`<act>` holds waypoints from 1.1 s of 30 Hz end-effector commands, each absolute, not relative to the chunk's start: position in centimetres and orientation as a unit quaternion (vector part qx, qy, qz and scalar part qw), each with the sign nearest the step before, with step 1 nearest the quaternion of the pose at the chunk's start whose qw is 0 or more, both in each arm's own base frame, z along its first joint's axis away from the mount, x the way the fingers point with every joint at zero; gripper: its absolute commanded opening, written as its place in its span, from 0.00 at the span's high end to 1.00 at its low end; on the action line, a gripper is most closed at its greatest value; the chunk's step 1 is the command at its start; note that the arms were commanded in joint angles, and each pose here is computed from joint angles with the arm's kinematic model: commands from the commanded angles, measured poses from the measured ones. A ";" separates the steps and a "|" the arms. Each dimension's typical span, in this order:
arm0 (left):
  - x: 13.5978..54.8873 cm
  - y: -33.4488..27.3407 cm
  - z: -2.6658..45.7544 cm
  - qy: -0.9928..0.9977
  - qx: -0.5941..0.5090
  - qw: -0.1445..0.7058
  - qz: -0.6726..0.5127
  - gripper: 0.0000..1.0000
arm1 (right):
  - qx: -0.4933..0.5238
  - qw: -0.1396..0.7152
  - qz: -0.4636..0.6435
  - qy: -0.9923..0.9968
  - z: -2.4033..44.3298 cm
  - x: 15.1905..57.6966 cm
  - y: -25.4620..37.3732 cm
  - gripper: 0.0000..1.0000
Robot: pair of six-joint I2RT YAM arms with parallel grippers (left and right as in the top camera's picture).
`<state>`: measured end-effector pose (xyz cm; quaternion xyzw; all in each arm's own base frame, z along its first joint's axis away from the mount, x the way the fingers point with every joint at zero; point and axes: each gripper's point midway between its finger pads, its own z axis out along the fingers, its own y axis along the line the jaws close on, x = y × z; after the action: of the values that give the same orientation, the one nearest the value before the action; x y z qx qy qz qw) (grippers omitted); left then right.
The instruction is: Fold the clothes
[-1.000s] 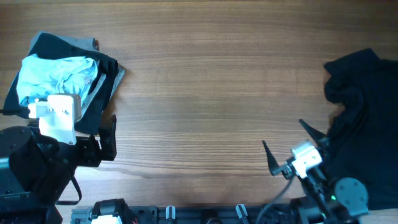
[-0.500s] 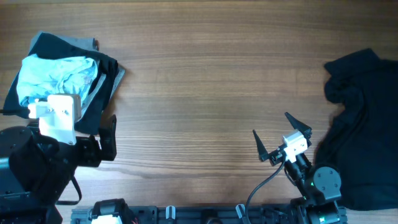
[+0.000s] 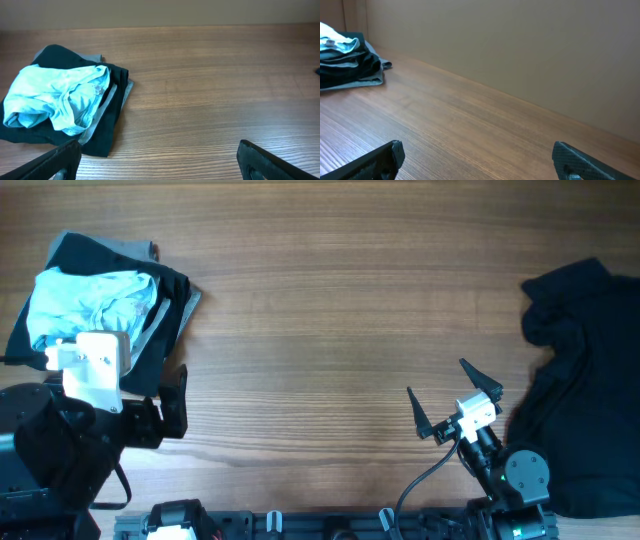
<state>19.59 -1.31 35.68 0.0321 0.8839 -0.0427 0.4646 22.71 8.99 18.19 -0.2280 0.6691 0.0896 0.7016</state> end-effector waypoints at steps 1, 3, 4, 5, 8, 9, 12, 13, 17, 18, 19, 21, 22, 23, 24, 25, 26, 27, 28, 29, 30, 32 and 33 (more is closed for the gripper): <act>19.5 -1.4 36.0 0.881 0.035 0.470 -0.041 0.00 | -0.221 0.703 0.095 0.669 18.0 22.7 8.9 0.00; 19.5 -1.4 36.0 0.881 0.035 0.470 -0.041 0.00 | -0.221 0.703 0.095 0.669 18.0 22.7 8.9 0.00; 19.5 -1.4 36.0 0.881 0.035 0.470 -0.041 0.00 | -0.221 0.703 0.095 0.669 18.0 22.7 8.9 0.00; 19.5 -1.4 36.0 0.881 0.035 0.470 -0.041 0.00 | -0.221 0.703 0.095 0.669 18.0 22.7 8.9 0.00; 19.5 -1.3 36.0 0.881 0.036 0.470 -0.039 0.00 | -0.221 0.703 0.095 0.669 18.0 22.7 8.9 0.00; 19.3 -1.2 35.8 0.884 0.034 0.465 -0.035 0.00 | -0.222 0.703 0.095 0.669 18.0 22.7 8.9 0.00; 18.6 -1.4 34.9 0.893 0.041 0.447 -0.036 0.00 | -0.221 0.703 0.095 0.669 18.0 22.7 8.9 0.00; 18.7 -0.8 35.1 0.891 0.037 0.451 -0.018 0.00 | -0.221 0.703 0.095 0.669 18.0 22.7 8.9 0.00; 19.5 -0.4 36.5 0.868 0.034 0.496 -0.003 0.00 | -0.221 0.703 0.095 0.669 18.0 22.7 8.9 0.00; 19.8 -0.3 36.9 0.856 0.032 0.516 -0.003 0.00 | -0.221 0.703 0.095 0.669 18.0 22.7 8.9 0.00; 20.1 -0.4 37.1 0.844 0.033 0.535 -0.002 0.00 | -0.221 0.703 0.095 0.669 18.0 22.7 8.9 0.00; 20.5 -0.5 36.9 0.825 0.036 0.564 -0.002 0.00 | -0.221 0.703 0.095 0.669 18.0 22.7 8.9 0.00; 20.6 -0.5 36.6 0.816 0.037 0.577 -0.001 0.00 | -0.221 0.703 0.095 0.669 18.0 22.7 8.9 0.00; 20.8 -0.5 35.8 0.799 0.037 0.600 0.001 0.00 | -0.221 0.703 0.095 0.669 18.0 22.7 8.9 0.00; 20.9 -0.5 35.2 0.791 0.037 0.610 0.002 0.00 | -0.221 0.703 0.095 0.669 18.0 22.7 8.9 0.00; 20.8 -0.5 34.4 0.784 0.037 0.620 0.003 0.00 | -0.221 0.703 0.095 0.669 18.0 22.7 8.9 0.00; 20.7 -0.5 33.6 0.776 0.034 0.629 0.000 0.00 | -0.221 0.703 0.095 0.669 18.0 22.7 8.9 0.00; 20.6 -0.5 32.9 0.769 0.028 0.638 -0.004 0.00 | -0.221 0.703 0.095 0.669 18.0 22.7 8.9 0.00; 20.4 -0.5 31.2 0.759 0.029 0.651 -0.005 0.00 | -0.221 0.703 0.095 0.669 18.0 22.7 8.9 0.00; 20.4 -0.5 30.5 0.756 0.029 0.654 -0.005 0.00 | -0.221 0.703 0.095 0.669 18.0 22.7 8.9 0.00; 20.3 -0.6 29.3 0.753 0.029 0.658 -0.004 0.00 | -0.221 0.703 0.095 0.669 18.0 22.7 8.9 0.00; 20.4 -0.6 27.1 0.748 0.029 0.663 -0.004 0.00 | -0.221 0.703 0.095 0.669 18.0 22.7 8.9 0.00; 20.4 -0.6 26.2 0.748 0.029 0.663 -0.005 0.00 | -0.221 0.703 0.095 0.669 18.0 22.7 8.9 0.00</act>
<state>20.38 -0.45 28.61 0.0315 0.7520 0.0010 0.6584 22.74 9.00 17.92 -0.2282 0.6704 0.0897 0.7003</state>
